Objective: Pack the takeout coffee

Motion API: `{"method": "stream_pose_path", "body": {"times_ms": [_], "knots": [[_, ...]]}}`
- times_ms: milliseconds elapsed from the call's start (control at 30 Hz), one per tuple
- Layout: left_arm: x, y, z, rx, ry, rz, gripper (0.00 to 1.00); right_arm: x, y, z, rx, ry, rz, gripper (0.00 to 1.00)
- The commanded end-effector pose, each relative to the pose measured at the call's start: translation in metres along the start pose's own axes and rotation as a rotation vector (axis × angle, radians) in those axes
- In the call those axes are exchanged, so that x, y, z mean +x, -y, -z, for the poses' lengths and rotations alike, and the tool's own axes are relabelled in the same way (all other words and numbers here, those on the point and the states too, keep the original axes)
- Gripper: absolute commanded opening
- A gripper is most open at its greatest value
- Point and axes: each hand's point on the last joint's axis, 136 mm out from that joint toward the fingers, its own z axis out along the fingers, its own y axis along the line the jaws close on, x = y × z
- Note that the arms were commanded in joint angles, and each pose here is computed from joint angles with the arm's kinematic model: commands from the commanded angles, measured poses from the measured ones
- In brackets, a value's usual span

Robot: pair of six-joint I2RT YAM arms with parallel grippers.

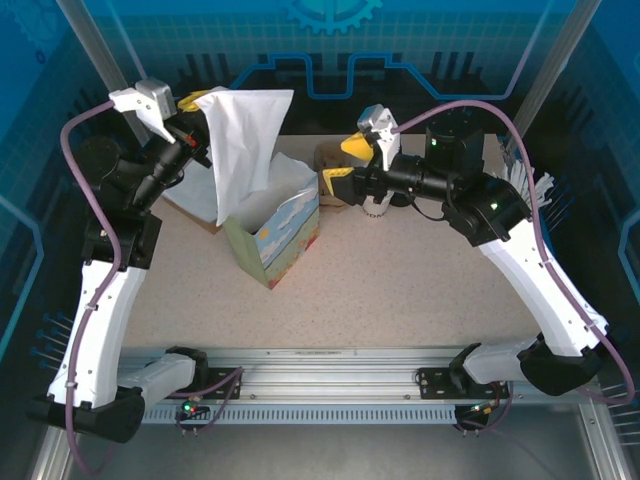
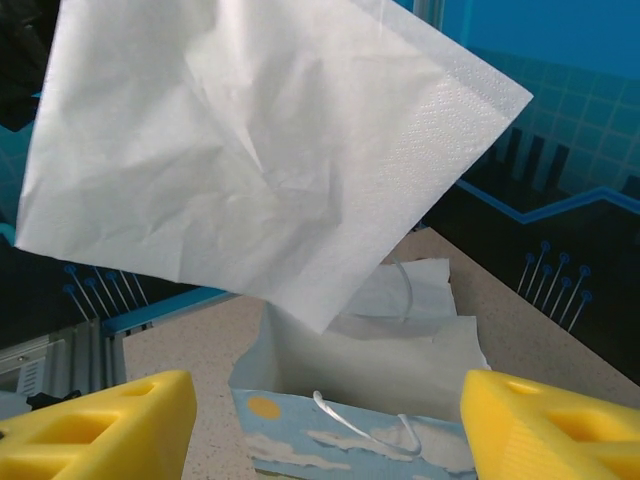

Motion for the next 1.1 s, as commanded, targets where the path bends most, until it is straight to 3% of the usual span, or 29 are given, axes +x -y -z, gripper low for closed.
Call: {"method": "stream_pose_path", "body": {"times_ms": [0,133,533,833,1067], "knots": [[-0.029,0.018,0.011,0.057,0.064,0.073,0.00,0.004,0.006,0.002,0.045,-0.012,0.020,0.72],[-0.029,0.018,0.013,0.047,0.045,0.167,0.00,0.008,0.016,0.008,0.095,-0.017,0.017,0.72],[0.013,-0.006,-0.015,0.006,-0.063,0.468,0.00,0.021,0.034,0.012,0.143,-0.037,-0.023,0.72],[0.044,-0.042,-0.030,-0.089,-0.114,0.545,0.00,0.028,0.037,0.009,0.139,-0.051,-0.039,0.72],[0.004,-0.018,-0.015,-0.025,-0.053,0.464,0.00,0.033,0.039,0.002,0.127,-0.060,-0.049,0.72]]}}
